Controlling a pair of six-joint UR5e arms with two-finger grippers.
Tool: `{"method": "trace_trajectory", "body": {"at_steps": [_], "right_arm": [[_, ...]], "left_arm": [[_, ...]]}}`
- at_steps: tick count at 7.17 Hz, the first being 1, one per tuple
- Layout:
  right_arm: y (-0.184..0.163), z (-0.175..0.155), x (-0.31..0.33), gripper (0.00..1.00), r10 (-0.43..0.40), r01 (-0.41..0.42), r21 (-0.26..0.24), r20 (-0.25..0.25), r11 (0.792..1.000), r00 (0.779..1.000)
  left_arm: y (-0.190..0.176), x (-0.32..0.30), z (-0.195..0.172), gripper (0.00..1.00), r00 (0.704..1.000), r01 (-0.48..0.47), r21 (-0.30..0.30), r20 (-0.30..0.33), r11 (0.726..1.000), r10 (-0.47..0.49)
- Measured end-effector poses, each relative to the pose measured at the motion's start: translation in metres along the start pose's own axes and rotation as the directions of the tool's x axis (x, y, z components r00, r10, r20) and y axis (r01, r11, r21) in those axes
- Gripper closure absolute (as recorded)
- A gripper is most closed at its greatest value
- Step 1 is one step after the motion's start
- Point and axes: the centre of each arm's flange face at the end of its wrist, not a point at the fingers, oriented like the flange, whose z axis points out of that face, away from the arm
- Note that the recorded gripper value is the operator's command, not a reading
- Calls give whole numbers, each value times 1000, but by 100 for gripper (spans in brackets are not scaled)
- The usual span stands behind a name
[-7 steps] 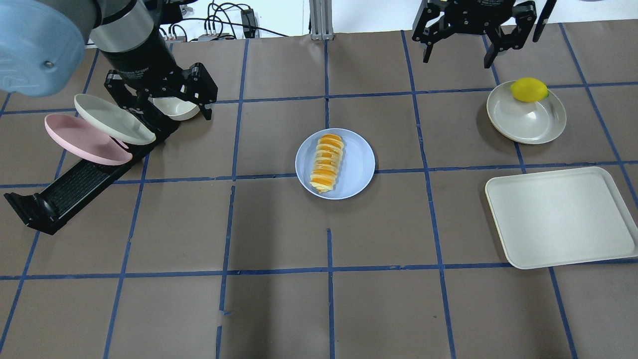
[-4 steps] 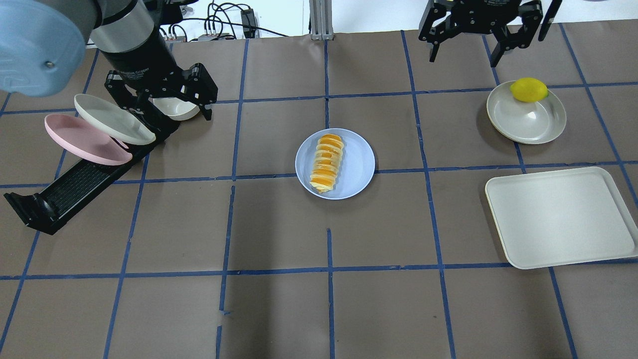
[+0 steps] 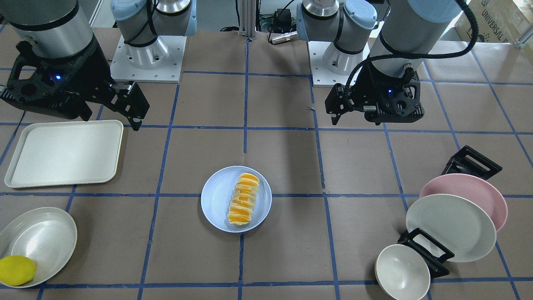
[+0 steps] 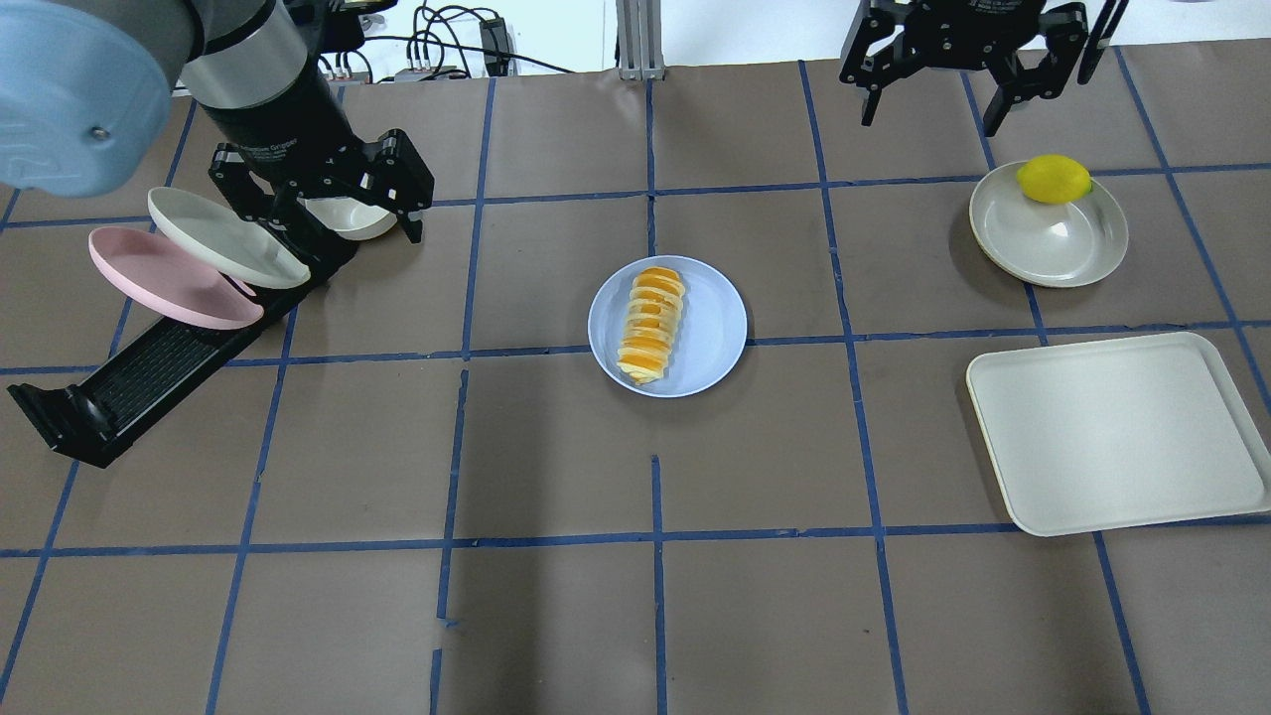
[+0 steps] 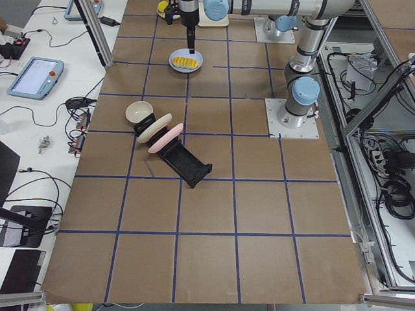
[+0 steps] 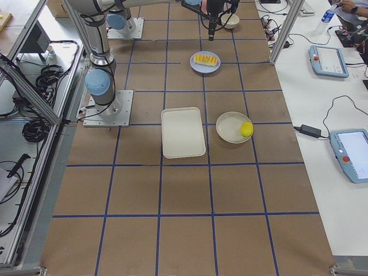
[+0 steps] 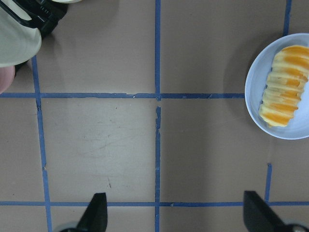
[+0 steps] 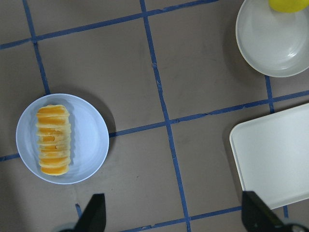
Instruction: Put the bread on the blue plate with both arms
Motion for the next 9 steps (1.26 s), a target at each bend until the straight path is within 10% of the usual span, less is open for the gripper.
{"method": "trace_trajectory", "body": {"at_steps": [9], "right_arm": [[0,4,-1,0,-3,3,-13,-3,1000,1000]], "left_arm": [[1,0,1,0,1000,1,-2,0,1000,-1]]}}
